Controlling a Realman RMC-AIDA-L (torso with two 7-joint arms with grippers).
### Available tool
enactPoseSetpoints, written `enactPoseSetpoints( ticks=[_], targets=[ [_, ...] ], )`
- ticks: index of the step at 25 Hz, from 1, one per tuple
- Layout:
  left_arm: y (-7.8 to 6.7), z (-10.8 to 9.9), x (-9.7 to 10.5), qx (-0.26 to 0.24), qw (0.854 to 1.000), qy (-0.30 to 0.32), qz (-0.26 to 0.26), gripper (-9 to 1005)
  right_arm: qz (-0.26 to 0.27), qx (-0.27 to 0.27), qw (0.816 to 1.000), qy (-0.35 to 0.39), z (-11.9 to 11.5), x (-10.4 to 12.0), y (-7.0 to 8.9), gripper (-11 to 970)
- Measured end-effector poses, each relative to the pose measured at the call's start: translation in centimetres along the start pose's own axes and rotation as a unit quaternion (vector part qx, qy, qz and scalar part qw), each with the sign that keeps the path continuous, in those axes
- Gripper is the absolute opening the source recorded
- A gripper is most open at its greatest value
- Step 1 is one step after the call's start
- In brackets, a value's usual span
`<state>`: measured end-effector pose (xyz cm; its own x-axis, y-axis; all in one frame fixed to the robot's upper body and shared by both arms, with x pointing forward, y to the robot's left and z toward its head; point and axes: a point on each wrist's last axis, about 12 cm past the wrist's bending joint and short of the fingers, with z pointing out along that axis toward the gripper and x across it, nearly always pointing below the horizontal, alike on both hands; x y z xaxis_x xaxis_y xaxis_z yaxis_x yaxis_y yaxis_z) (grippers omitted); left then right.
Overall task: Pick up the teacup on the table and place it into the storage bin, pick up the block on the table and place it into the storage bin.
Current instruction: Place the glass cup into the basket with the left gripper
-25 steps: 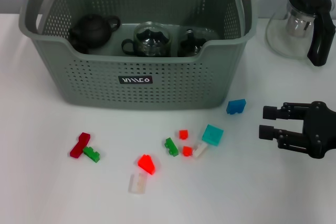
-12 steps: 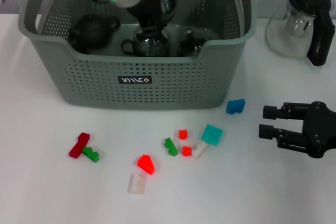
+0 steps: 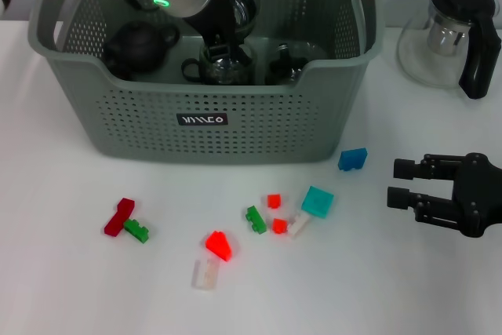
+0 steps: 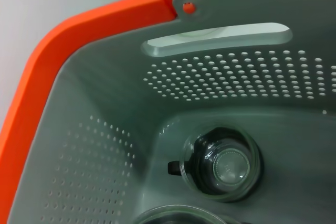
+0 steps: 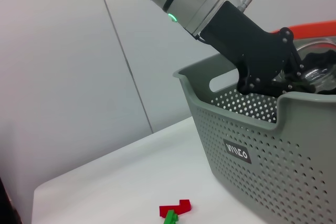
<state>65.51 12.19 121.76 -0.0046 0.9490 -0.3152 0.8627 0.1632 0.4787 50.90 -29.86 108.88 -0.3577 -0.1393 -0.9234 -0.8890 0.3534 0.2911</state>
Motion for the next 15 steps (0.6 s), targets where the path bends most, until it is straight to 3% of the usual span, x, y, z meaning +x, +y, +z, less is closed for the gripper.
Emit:
enactPoseSetpoints(
  ticks=[14,15],
  targets=[
    [-0.05,-0.02,0.26,0.004,1.0,0.0,-0.014,239,0.001,-0.001,1.0,0.0,0.01,-0.11,-0.06,534],
    [0.08,-0.16,0.41,0.003,1.0,-0.001,-0.021,276,0.002,0.0,1.0,0.0,-0.02,-0.07,-0.04,534]
  ],
)
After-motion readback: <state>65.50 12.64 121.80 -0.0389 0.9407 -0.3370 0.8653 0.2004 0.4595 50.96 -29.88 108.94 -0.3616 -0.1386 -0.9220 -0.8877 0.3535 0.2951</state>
